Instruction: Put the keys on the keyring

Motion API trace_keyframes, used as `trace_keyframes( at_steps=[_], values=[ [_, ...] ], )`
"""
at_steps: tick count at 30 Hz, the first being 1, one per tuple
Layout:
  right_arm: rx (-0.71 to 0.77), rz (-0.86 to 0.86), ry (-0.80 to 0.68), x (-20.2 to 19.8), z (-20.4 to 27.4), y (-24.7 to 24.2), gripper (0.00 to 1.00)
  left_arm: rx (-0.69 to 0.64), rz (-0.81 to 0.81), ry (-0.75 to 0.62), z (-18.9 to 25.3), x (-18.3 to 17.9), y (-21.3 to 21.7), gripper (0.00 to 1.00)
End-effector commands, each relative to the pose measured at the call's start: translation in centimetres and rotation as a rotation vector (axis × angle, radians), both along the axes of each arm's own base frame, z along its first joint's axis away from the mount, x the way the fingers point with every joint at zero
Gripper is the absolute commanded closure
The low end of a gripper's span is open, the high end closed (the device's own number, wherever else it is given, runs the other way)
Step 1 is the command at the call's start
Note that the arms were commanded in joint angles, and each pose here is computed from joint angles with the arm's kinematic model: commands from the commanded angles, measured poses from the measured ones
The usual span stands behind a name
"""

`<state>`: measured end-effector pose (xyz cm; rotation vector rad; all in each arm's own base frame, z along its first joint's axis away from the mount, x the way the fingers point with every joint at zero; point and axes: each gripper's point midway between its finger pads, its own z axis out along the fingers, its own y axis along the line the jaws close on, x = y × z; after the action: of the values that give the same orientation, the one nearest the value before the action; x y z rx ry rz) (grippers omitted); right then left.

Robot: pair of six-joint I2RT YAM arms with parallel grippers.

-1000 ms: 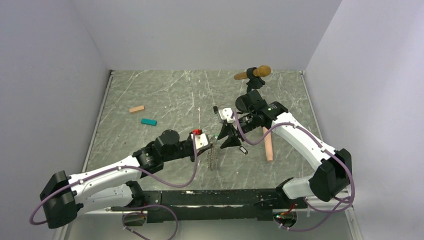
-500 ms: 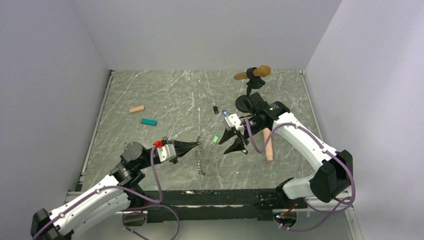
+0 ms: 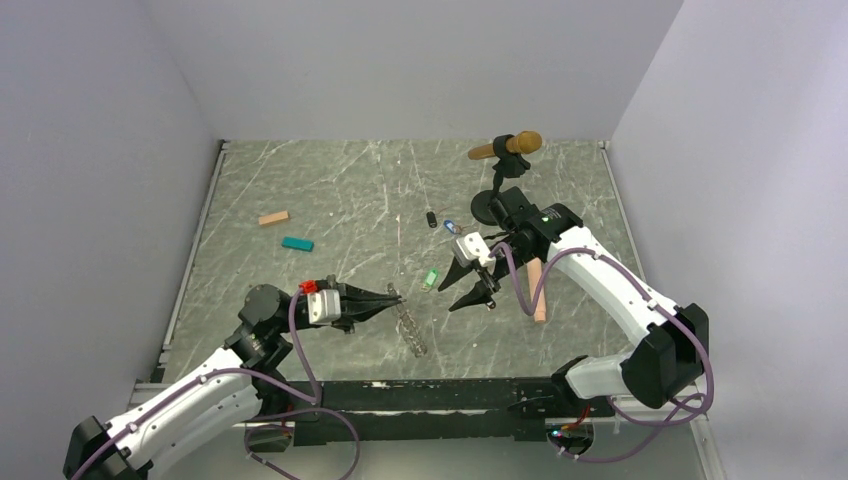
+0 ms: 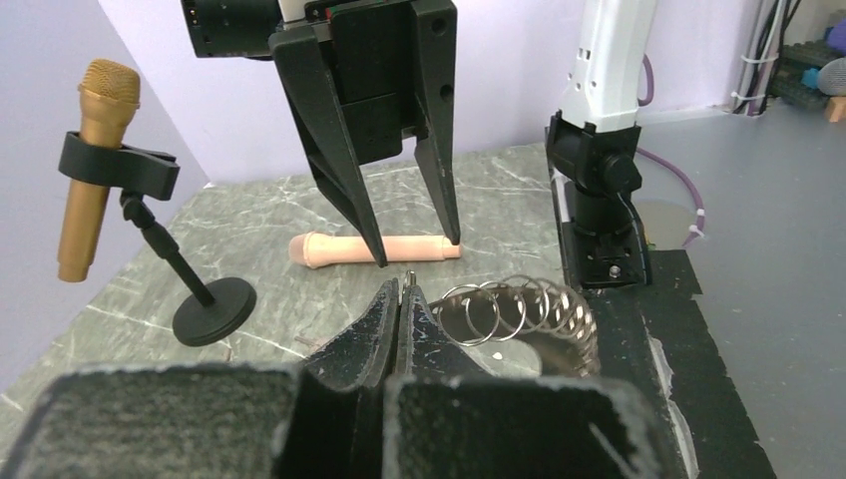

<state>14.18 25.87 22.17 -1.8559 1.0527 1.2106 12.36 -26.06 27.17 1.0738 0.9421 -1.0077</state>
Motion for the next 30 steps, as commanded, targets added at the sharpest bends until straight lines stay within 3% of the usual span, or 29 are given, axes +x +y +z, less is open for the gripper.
trace_keyframes(
  at_steps=[1, 16, 24, 30],
  values=[
    [0.063, 0.028, -0.027, -0.6, 1.2, 0.1, 0.51, -0.071, -0.051, -0.081, 3.6, -1.1, 0.2, 1.00],
    [0.036, 0.004, -0.030, 0.1, 0.4, 0.0, 0.51, -0.095, 0.020, 0.023, 3.2, 0.3, 0.7, 1.00],
    [-0.015, -0.234, 0.032, 5.4, -1.5, -3.6, 0.45, -0.036, 0.156, 0.064, 1.9, 2.6, 1.7, 1.00],
    [-0.183, -0.415, 0.001, 8.2, -6.3, -7.3, 0.44, 0.000, 0.199, 0.046, 1.5, 3.2, 2.8, 1.00]
  ],
)
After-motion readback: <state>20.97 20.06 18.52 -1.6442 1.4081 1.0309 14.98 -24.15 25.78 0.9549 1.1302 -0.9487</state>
